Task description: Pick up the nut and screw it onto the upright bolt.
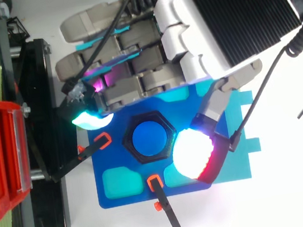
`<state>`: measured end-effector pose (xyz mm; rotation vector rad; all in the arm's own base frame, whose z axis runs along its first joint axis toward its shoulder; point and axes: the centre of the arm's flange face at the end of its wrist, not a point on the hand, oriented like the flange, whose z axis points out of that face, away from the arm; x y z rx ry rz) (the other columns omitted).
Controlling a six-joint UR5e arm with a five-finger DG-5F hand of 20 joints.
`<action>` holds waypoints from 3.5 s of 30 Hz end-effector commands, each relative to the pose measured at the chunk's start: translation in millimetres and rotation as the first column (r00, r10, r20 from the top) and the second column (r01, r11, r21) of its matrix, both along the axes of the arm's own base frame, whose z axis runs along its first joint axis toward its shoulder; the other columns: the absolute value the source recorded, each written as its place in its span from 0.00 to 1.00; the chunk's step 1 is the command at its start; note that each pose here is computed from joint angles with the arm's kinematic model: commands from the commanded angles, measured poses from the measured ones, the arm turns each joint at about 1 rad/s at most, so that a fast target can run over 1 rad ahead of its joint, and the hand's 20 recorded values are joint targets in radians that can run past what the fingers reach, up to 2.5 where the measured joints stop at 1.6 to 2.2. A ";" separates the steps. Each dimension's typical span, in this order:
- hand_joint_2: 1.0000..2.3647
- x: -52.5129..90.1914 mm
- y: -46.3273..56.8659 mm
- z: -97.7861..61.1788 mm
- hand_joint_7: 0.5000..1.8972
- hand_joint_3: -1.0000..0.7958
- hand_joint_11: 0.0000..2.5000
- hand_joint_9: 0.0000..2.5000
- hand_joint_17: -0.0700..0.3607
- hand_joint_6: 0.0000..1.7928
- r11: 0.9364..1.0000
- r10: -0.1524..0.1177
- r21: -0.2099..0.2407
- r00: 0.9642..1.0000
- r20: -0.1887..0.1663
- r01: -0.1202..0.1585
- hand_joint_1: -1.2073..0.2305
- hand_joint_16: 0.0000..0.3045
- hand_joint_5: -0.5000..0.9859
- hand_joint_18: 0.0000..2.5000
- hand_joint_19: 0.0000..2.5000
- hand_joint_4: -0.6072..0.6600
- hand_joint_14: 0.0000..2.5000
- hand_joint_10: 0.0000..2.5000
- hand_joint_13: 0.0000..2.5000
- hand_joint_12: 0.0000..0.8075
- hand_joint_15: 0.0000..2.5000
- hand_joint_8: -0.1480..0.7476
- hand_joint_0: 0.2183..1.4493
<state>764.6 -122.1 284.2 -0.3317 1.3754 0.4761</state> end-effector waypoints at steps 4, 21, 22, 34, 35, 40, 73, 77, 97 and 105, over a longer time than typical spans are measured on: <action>0.00 -3.1 5.0 -13.1 0.10 0.28 0.00 0.22 0.33 0.28 0.999 0.013 0.032 1.000 -0.015 -0.012 0.80 0.10 0.27 0.00 0.00 0.68 0.00 0.00 0.07 0.36 0.00 0.38 0.22; 0.00 -5.2 4.9 -19.2 0.17 0.28 0.00 0.22 0.32 0.28 0.999 0.011 0.035 1.000 -0.021 -0.010 0.81 0.10 0.28 0.00 0.00 0.68 0.00 0.00 0.08 0.36 0.00 0.40 0.23; 0.00 -5.4 4.9 -19.8 0.18 0.28 0.00 0.23 0.32 0.28 0.999 0.011 0.035 1.000 -0.021 -0.010 0.81 0.10 0.29 0.00 0.00 0.68 0.00 0.00 0.09 0.36 0.00 0.41 0.23; 0.00 -6.3 1.4 -20.3 0.31 0.28 0.00 0.27 0.30 0.28 0.999 0.006 0.036 1.000 -0.026 -0.005 0.79 0.09 0.32 0.00 0.00 0.72 0.00 0.00 0.13 0.34 0.00 0.42 0.24; 0.00 -6.6 1.4 -21.0 0.32 0.28 0.00 0.28 0.30 0.28 0.999 0.006 0.036 1.000 -0.027 -0.005 0.79 0.09 0.32 0.00 0.00 0.72 0.00 0.00 0.13 0.33 0.00 0.43 0.24; 0.00 -7.2 -0.6 -22.5 0.40 0.28 0.00 0.32 0.28 0.28 0.999 0.006 0.035 0.999 -0.032 -0.005 0.76 0.07 0.33 0.00 0.00 0.71 0.00 0.00 0.16 0.31 0.00 0.43 0.25; 0.00 -11.2 -14.3 -23.3 0.68 0.28 0.00 0.56 0.21 0.28 1.000 0.001 0.031 1.000 -0.014 0.000 0.71 0.03 0.40 0.17 0.00 0.58 0.00 0.00 0.33 0.19 0.00 0.41 0.26; 0.00 -10.2 -16.1 -21.9 0.68 0.28 0.00 0.56 0.21 0.28 1.000 0.006 0.030 1.000 -0.001 -0.005 0.71 0.03 0.40 0.17 0.00 0.58 0.00 0.00 0.33 0.20 0.00 0.42 0.26; 0.00 -1.7 -3.1 -10.1 0.14 0.28 0.00 0.39 0.29 0.28 0.999 0.018 0.027 0.999 0.029 -0.018 0.76 0.08 0.28 0.07 0.00 0.66 0.00 0.00 0.21 0.30 0.00 0.40 0.24; 0.00 1.7 8.9 -10.0 0.12 0.28 0.00 0.36 0.30 0.28 0.999 0.012 0.033 0.999 0.033 -0.013 0.76 0.09 0.27 0.06 0.00 0.65 0.00 0.00 0.19 0.31 0.00 0.40 0.24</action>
